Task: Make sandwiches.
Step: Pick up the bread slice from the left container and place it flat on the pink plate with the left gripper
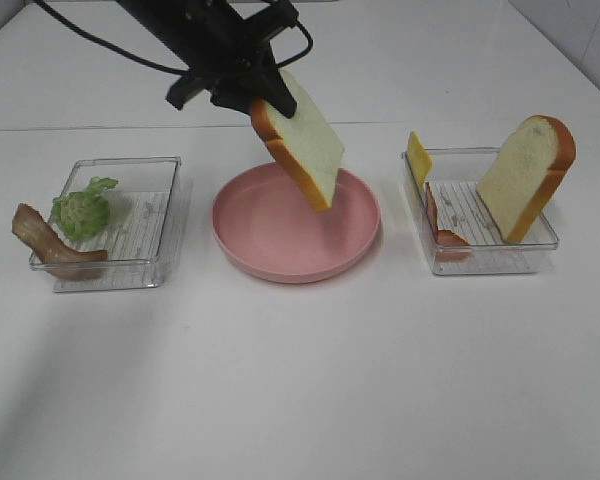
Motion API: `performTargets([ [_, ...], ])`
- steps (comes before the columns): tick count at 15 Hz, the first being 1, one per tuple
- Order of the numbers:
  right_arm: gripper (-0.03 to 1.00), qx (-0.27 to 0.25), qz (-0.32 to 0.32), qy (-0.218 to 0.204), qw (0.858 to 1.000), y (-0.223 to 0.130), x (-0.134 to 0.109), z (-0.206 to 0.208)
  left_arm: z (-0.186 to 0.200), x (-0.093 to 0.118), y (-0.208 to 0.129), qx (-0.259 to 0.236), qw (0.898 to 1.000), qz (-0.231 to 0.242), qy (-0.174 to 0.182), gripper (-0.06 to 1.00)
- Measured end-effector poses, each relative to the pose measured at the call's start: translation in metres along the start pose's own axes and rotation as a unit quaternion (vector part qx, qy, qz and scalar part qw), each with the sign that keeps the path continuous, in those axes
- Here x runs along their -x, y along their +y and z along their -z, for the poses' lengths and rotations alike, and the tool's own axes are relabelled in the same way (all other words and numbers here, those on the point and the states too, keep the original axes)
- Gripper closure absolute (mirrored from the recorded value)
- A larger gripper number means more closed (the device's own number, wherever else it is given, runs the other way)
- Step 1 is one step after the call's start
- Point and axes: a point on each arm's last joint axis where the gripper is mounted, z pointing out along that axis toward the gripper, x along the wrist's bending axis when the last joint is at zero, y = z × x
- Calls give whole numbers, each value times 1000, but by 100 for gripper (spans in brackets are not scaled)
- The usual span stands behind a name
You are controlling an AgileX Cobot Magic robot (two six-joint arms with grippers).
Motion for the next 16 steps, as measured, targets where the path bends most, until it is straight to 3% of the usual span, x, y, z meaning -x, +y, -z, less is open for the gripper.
performTargets([
  [2,16,0,0,0,1000,0,0,0,-25,-14,2,-2,999,16,-35,74],
  [6,16,0,0,0,1000,0,0,0,-57,-40,4,6,998,45,-40,74],
  [11,16,0,0,0,1000,0,0,0,-59,-41,2,-5,998,48,-43,74],
  [16,16,0,0,0,1000,0,0,0,-58,-42,-6,-51,997,37,-34,74],
])
